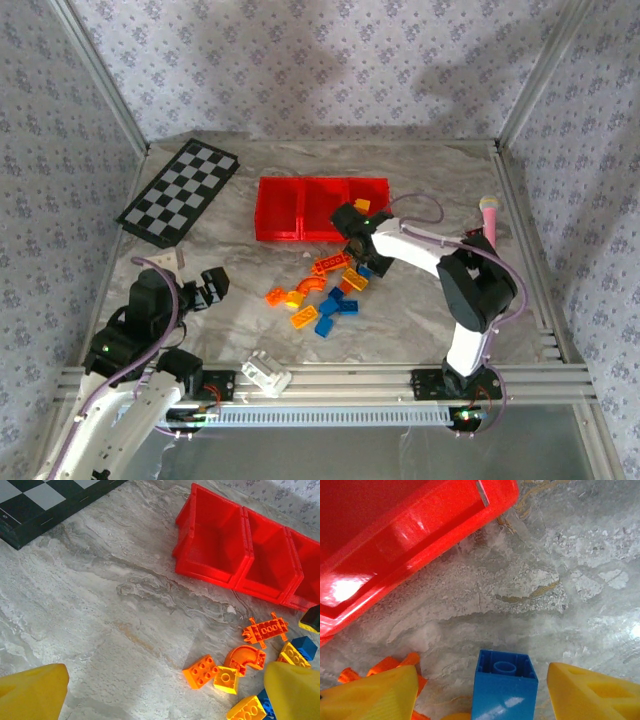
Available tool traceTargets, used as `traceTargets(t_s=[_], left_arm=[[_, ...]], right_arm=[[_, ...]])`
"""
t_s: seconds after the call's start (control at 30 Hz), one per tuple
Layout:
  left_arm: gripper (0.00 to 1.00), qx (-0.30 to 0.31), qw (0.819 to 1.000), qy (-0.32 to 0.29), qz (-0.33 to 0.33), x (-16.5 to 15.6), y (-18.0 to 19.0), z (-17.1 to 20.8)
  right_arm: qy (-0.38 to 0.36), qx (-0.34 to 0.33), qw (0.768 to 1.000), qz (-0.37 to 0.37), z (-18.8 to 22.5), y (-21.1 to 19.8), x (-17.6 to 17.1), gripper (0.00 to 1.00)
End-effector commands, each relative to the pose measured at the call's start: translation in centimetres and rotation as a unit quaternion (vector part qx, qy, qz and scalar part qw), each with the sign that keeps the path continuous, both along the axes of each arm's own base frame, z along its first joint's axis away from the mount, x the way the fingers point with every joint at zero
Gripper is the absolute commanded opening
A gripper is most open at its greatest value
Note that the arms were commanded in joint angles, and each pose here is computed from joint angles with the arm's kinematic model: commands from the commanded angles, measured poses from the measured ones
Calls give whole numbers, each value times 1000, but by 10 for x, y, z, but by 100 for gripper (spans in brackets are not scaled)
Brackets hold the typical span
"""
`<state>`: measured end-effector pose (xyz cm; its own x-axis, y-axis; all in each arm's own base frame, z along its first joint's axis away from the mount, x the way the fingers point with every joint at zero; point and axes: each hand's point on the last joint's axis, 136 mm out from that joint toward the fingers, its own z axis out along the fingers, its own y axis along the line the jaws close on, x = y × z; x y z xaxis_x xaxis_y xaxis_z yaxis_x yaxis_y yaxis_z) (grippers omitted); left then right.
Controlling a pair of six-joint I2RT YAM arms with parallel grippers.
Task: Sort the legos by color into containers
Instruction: Pick up the lego from the center of the table.
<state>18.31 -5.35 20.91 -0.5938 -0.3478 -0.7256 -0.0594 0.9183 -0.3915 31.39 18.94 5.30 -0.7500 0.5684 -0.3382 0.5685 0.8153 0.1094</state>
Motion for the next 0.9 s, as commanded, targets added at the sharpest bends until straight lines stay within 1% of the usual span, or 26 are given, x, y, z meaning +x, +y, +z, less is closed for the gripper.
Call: traceTargets(t_s=[0.0, 0.3, 0.43, 0.67, 0.77, 0.87], left_arm=[[100, -3, 1000, -14, -16, 2, -5, 4], [100, -1, 1000, -11, -16, 3, -6, 2], [100, 0, 1000, -11, -12, 2, -4, 3], [100, 0, 1000, -9, -11, 2, -4, 2], [100, -1, 1000, -9, -11, 2, -4, 3], [100, -1, 1000, -8, -11, 1, -4, 4]], right_arm=[[14, -28, 999, -21, -15, -13, -14, 70], [27, -34, 999, -19, -28, -14, -20, 66], [23, -34, 999, -19, -31, -13, -20, 59], [24, -37, 999, -17, -34, -14, -22, 51], [14, -35, 999, -4, -29, -13, -20, 47], [-19, -39, 999, 24, -7, -9, -14, 41]])
